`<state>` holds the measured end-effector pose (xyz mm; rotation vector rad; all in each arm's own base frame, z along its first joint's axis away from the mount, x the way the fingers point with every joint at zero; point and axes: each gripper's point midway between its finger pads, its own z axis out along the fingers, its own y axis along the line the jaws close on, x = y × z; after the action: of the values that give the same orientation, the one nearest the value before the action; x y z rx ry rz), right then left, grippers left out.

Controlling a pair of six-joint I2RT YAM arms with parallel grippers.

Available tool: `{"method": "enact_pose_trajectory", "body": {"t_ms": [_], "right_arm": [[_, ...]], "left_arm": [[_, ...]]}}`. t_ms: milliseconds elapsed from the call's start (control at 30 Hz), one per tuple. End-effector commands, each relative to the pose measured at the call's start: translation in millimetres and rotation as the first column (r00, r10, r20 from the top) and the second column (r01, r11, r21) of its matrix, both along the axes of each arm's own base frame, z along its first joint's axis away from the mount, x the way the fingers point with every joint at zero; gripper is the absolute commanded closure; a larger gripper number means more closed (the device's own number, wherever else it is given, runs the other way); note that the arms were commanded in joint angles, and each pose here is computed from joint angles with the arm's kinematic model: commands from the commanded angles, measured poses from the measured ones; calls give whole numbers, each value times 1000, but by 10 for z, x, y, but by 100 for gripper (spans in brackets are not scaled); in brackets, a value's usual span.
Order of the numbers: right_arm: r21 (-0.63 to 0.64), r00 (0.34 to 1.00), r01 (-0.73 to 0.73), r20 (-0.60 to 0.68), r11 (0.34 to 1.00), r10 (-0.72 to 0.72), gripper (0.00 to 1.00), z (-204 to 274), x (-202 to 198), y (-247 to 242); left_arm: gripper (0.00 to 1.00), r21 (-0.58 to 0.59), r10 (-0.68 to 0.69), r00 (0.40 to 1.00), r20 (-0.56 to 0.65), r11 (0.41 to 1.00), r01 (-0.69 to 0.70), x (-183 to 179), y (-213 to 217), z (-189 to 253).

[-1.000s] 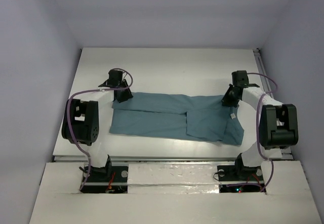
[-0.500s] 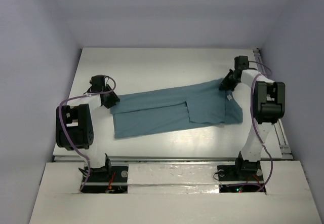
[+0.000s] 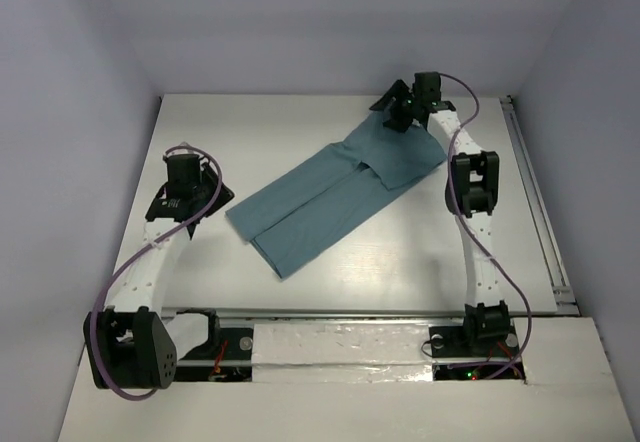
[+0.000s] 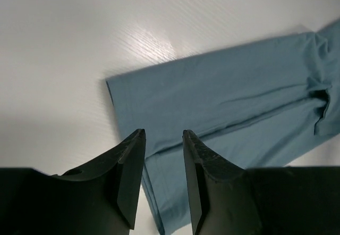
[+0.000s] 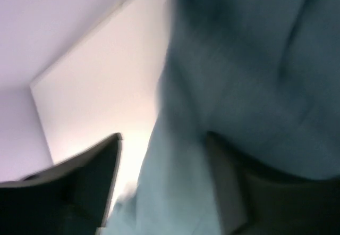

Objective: Fold and stack the t-shirts
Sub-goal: Rotate the tshirt 90 degrees

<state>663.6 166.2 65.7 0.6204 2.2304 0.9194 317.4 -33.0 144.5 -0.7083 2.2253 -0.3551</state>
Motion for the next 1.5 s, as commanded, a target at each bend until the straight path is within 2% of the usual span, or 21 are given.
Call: {"method": "enact_pose_trajectory", "body": {"t_ms": [0,33,67,100,200,267,300,333,400,467,500,533,633,767,900,1000,1033,1100,1133,1200,1467], "right_arm": [[-14,959,-138,250,990,137,15,1398,-277,223],[-38,952,-142,269,989,147,2,1554,-370,197],[-59,925,-138,348,989,150,1,2085,-557,154],[-87,944,-139,289,987,158,1,1833,-734,170],[-129,925,-125,344,984,163,1,2178,-1303,244],[-139,964,-146,202,980,172,41,1527,-1806,316],[-127,962,-144,214,981,169,76,1644,-2139,492],[-127,980,-168,87,977,180,100,1107,-2531,545],[-66,970,-235,45,970,239,100,1017,-3170,1012],[-54,967,-250,-59,967,247,96,642,-3660,1188],[-11,969,-227,-97,974,225,85,598,-3827,1306],[-15,968,-235,-95,972,233,60,567,-4048,1474],[-45,963,-184,-208,982,170,36,218,-4437,1595],[-71,946,-156,-297,985,128,35,-143,-4653,1856],[-99,929,-63,-370,993,22,43,-525,-4602,1993],[-90,921,-34,-389,995,-4,62,-770,-4568,2051],[-103,919,-30,-395,994,-13,63,-833,-4572,2032],[-124,908,2,-415,992,-54,75,-957,-4543,1890],[-89,914,1,-405,996,-37,90,-932,-4542,1916],[-134,896,28,-436,991,-85,100,-1074,-4628,1596],[-268,906,-60,-419,962,-60,100,-637,-5269,383]], "left_arm": [[69,20,-46,998,-48,999,47,-130,-83,-4],[70,26,-70,997,-34,997,71,-104,-138,42],[70,36,-84,996,-29,996,85,-88,-139,57],[71,38,-105,994,-11,994,105,-42,-181,105],[73,48,-149,988,32,988,147,49,-224,234],[77,49,-184,981,62,982,181,96,-270,362],[82,59,-208,975,81,977,204,108,-287,434],[86,62,-231,969,91,972,226,102,-332,465],[100,63,-264,957,121,964,258,80,-415,561],[100,47,-288,946,146,957,285,53,-511,633],[100,41,-304,934,188,952,302,45,-580,734],[100,28,-317,926,203,948,318,31,-639,782],[100,38,-366,904,223,929,367,-35,-812,875],[100,48,-405,885,231,913,405,-124,-937,926],[100,55,-422,878,225,905,421,-168,-977,932],[100,62,-412,884,222,910,409,-147,-956,911],[100,62,-412,884,221,910,409,-146,-956,910],[100,68,-398,896,198,917,393,-116,-926,863],[100,75,-393,897,201,919,386,-98,-914,874],[97,79,-387,901,197,922,379,-57,-909,860],[86,73,-419,894,158,908,413,276,-1073,697]]}}
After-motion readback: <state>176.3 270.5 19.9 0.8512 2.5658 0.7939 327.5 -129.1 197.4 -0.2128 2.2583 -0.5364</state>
